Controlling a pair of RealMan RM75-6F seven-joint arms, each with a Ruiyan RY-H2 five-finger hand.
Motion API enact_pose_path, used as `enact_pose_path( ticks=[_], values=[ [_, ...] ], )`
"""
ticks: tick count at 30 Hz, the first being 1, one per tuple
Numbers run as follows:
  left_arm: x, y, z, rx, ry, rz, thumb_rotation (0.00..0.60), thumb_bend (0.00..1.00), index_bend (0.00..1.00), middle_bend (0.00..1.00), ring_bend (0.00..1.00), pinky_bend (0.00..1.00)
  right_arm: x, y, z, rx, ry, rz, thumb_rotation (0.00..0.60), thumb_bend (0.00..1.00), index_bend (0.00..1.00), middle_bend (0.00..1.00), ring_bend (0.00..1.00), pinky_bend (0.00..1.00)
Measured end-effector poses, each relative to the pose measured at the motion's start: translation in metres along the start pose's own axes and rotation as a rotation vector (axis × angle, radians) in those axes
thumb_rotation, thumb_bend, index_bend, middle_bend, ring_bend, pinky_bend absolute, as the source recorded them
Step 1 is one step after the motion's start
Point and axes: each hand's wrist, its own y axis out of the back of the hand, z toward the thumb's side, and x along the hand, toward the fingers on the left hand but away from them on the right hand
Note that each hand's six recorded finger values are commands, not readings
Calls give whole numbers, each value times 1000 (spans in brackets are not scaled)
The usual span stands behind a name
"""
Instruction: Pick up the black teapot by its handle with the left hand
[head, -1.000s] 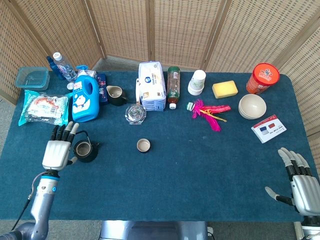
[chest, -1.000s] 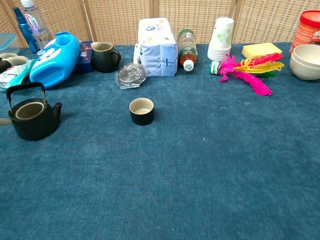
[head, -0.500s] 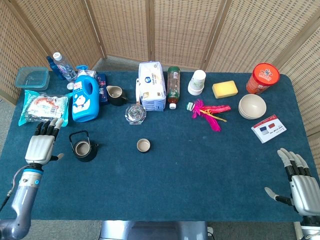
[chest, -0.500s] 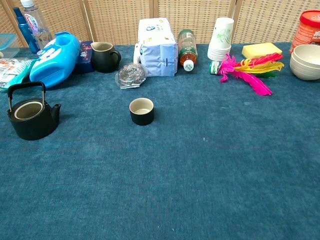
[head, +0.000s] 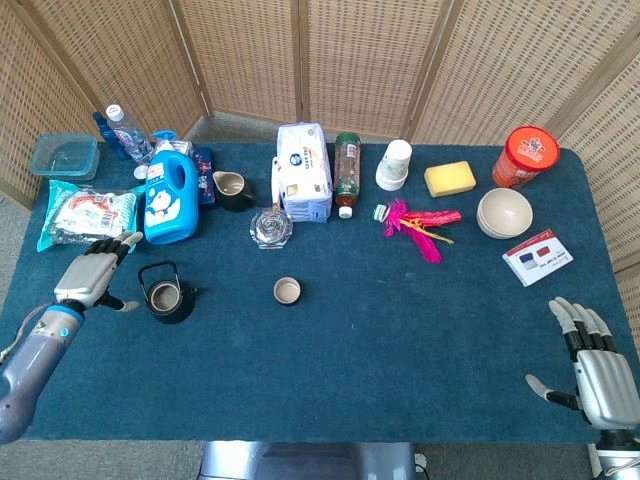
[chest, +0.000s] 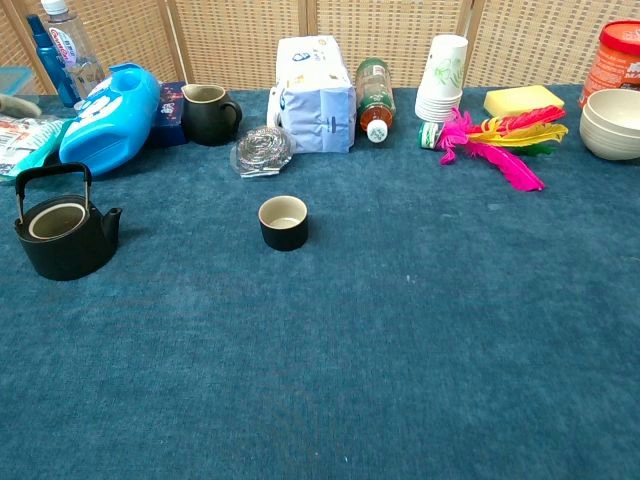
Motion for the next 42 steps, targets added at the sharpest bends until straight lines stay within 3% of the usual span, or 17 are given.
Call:
enact_pose_path(
  ticks=[9, 15, 23, 27, 34, 42],
  values=[
    [19, 6, 18, -107, -1, -123, 600, 42, 0, 0, 0, 11, -3, -1, -3, 5, -11, -1, 600, 0, 0, 0, 0, 0],
    [29, 5, 27, -117, 12, -195, 600, 42, 0, 0, 0, 47, -3, 0, -2, 2, -9, 1, 600, 0, 0, 0, 0, 0],
    [35, -5, 31, -98, 62, -274, 600, 43, 0, 0, 4, 287, -4, 1, -5, 11, -18, -10, 600, 0, 0, 0, 0, 0],
    [35, -8, 32, -99, 89, -304, 600, 46, 0, 9, 82, 333, -4, 1, -4, 8, -18, -6, 600, 0, 0, 0, 0, 0],
    [36, -9, 35, -123, 105, -319, 600, 94, 17, 259, 265, 426, -3, 2, -5, 2, -20, -8, 600, 0, 0, 0, 0, 0],
    [38, -3, 33, -107, 111, -272, 600, 184, 222, 418, 346, 426, -2, 0, -4, 1, -18, 1, 600, 0, 0, 0, 0, 0]
  ],
)
